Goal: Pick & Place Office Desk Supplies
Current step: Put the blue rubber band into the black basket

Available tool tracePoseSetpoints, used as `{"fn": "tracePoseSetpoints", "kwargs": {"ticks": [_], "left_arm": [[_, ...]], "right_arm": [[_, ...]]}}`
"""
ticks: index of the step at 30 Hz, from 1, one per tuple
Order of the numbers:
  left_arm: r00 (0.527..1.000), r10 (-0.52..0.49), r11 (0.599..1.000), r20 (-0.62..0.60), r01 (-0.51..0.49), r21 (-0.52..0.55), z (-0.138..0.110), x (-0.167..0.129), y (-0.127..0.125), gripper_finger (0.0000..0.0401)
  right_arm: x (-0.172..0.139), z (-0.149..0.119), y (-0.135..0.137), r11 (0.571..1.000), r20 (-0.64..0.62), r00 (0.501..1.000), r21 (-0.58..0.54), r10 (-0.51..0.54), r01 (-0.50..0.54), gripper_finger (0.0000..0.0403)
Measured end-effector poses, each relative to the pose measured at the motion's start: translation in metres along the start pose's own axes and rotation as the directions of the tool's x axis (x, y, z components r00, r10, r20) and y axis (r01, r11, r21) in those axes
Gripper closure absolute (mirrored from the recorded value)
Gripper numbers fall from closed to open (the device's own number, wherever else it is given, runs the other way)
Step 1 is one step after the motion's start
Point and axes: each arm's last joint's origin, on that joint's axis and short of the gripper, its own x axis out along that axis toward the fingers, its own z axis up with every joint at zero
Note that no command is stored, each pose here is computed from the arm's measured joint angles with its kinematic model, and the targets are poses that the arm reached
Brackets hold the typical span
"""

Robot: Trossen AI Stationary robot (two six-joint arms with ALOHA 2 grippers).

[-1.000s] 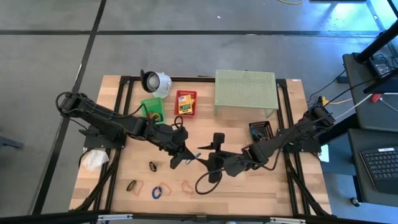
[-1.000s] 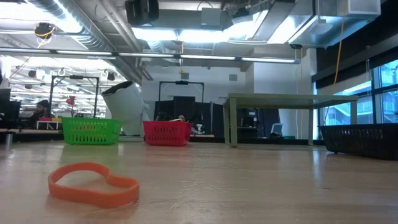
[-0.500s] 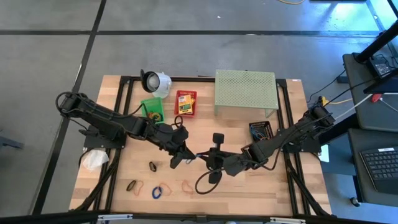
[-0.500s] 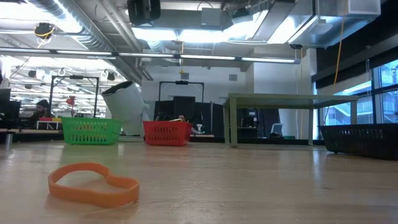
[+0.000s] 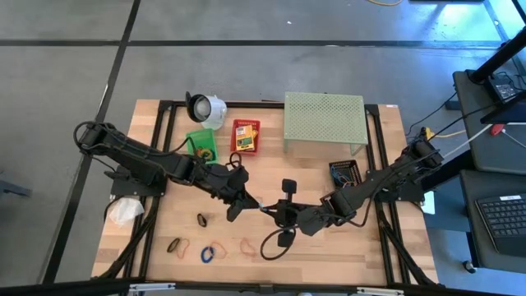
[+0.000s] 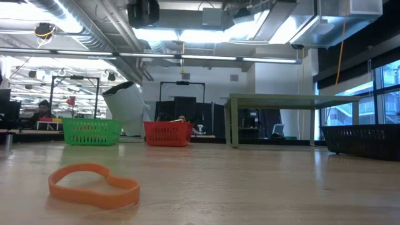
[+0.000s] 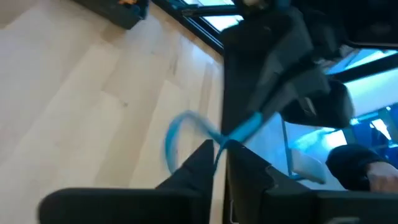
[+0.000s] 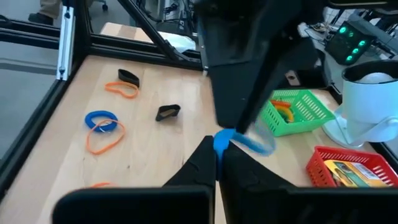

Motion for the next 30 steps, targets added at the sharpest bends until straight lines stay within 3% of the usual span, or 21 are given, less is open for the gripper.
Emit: {"fn": "tracePoseSetpoints", "kwargs": {"ticks": [8, 13, 22, 30], "left_arm": [[1.000, 0.013, 1.000, 0.016, -0.013, -0.017, 0.003, -0.001, 0.002, 0.0269], [0.999, 0.023, 1.000, 0.030, -0.023, 0.002, 0.004, -0.007, 0.001, 0.0228], [0.969, 0.181, 0.976, 0.165, -0.198, 0.090, 0.009, -0.047, -0.001, 0.0219], [0.880, 0.304, 0.876, 0.364, -0.409, 0.256, -0.009, -0.072, -0.012, 0.0219]], "right_arm": [[-0.013, 0.007, -0.001, 1.000, 0.023, 1.000, 0.025, 0.007, -0.007, 0.0402], [-0.025, 0.008, -0.011, 0.995, -0.021, 0.999, 0.085, -0.044, 0.046, 0.0402], [-0.056, 0.006, -0.036, 0.970, -0.140, 0.983, 0.195, -0.118, 0.144, 0.0402], [-0.089, -0.013, -0.062, 0.902, -0.352, 0.912, 0.290, -0.212, 0.321, 0.0403]]}}
